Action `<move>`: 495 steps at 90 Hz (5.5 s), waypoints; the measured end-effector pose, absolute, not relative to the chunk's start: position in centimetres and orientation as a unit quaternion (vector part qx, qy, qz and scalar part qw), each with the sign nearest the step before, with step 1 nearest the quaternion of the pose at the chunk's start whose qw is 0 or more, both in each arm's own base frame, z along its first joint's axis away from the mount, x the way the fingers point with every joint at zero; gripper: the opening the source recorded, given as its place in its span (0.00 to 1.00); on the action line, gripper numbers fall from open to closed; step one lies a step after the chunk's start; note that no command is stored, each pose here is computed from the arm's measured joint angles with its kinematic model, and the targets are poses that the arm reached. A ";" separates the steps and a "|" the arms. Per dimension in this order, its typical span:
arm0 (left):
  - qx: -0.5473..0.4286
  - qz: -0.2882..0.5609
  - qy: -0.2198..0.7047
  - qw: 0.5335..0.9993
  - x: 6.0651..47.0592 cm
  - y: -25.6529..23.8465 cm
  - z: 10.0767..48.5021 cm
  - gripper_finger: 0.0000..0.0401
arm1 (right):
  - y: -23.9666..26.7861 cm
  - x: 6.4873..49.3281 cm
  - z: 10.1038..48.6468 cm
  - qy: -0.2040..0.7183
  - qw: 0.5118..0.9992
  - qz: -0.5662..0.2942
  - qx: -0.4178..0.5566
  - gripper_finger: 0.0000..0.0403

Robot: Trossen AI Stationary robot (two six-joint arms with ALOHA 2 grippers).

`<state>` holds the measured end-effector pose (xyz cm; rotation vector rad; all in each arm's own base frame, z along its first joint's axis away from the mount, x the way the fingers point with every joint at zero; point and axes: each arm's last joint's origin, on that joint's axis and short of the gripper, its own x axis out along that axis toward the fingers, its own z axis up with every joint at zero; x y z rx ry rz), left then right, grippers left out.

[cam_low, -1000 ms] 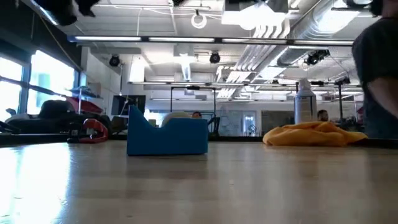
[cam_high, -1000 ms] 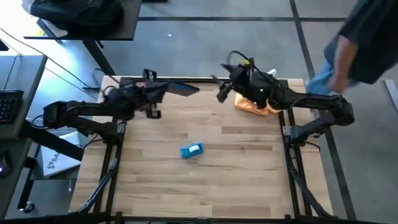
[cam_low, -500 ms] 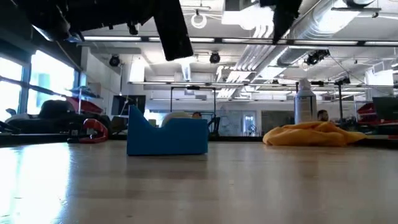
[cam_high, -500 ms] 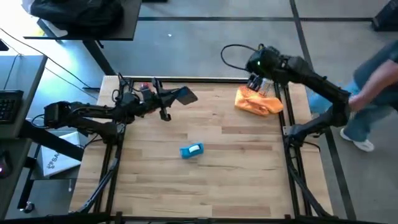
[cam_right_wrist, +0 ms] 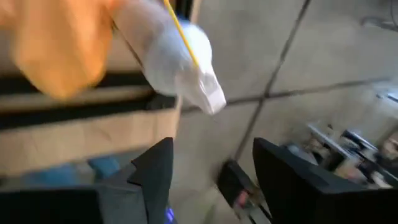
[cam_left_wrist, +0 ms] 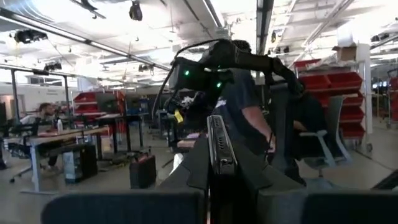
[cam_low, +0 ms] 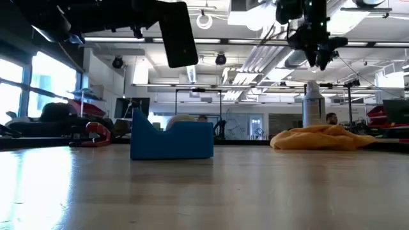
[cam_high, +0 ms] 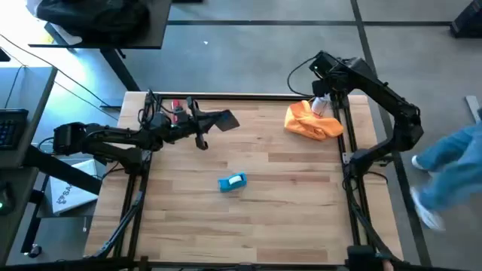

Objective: Apply microfiber cloth
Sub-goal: Spray the back of the black cellphone using the white spray bottle

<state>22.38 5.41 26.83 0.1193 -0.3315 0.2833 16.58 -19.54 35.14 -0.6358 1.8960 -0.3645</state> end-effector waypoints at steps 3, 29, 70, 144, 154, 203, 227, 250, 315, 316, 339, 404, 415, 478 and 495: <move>0.062 0.140 -0.161 0.975 22.4 5.4 26.8 0.03 | -19.8 16.6 34.7 0.798 0.514 -0.150 -0.275 0.44; 0.066 0.140 -0.137 0.978 22.5 5.4 26.3 0.03 | -20.4 16.7 31.4 0.824 0.469 -0.132 -0.289 0.43; 0.057 0.110 -0.113 0.986 22.9 4.2 25.8 0.03 | -19.7 18.2 30.1 0.822 0.442 -0.102 -0.345 0.43; 0.069 0.117 -0.101 0.986 23.0 4.0 25.7 0.03 | -19.3 18.9 28.4 0.840 0.433 -0.013 -0.327 0.20; 0.069 0.116 -0.101 0.986 23.0 4.0 25.7 0.03 | -19.1 18.9 28.4 0.843 0.426 -0.009 -0.328 0.13; 0.067 0.123 -0.109 0.984 23.0 4.0 25.8 0.03 | -14.8 20.7 29.2 0.845 0.407 -0.021 -0.348 0.07; 0.072 0.155 -0.108 0.979 22.9 4.2 25.9 0.03 | -11.6 22.7 33.6 0.794 0.482 -0.103 -0.357 0.07; 0.069 0.172 -0.109 0.977 22.7 4.2 26.1 0.03 | -8.8 24.2 36.6 0.715 0.631 -0.115 -0.277 0.07; 0.085 0.177 -0.162 0.967 20.9 3.9 28.3 0.03 | -2.8 25.5 38.6 0.612 0.741 -0.004 0.277 0.07; 0.085 0.176 -0.161 0.967 20.9 3.9 28.3 0.03 | -2.8 25.5 38.6 0.612 0.739 -0.008 0.281 0.07; 0.084 0.144 -0.164 0.972 21.0 3.8 28.3 0.03 | -2.8 25.5 36.7 0.635 0.688 -0.069 0.344 0.07; 0.101 0.131 -0.137 0.977 21.2 3.7 27.8 0.03 | -2.1 20.1 36.9 0.611 0.641 -0.114 0.450 0.07; 0.101 0.121 -0.140 0.978 21.2 3.6 27.8 0.03 | -2.5 19.3 37.3 0.594 0.661 -0.149 0.434 0.07; 0.099 0.120 -0.138 0.978 21.2 3.6 27.8 0.03 | -3.0 24.7 32.8 0.685 0.627 -0.108 0.356 0.07; 0.098 0.120 -0.137 0.978 21.2 3.6 27.7 0.03 | -2.9 25.2 32.4 0.691 0.616 -0.091 0.366 0.08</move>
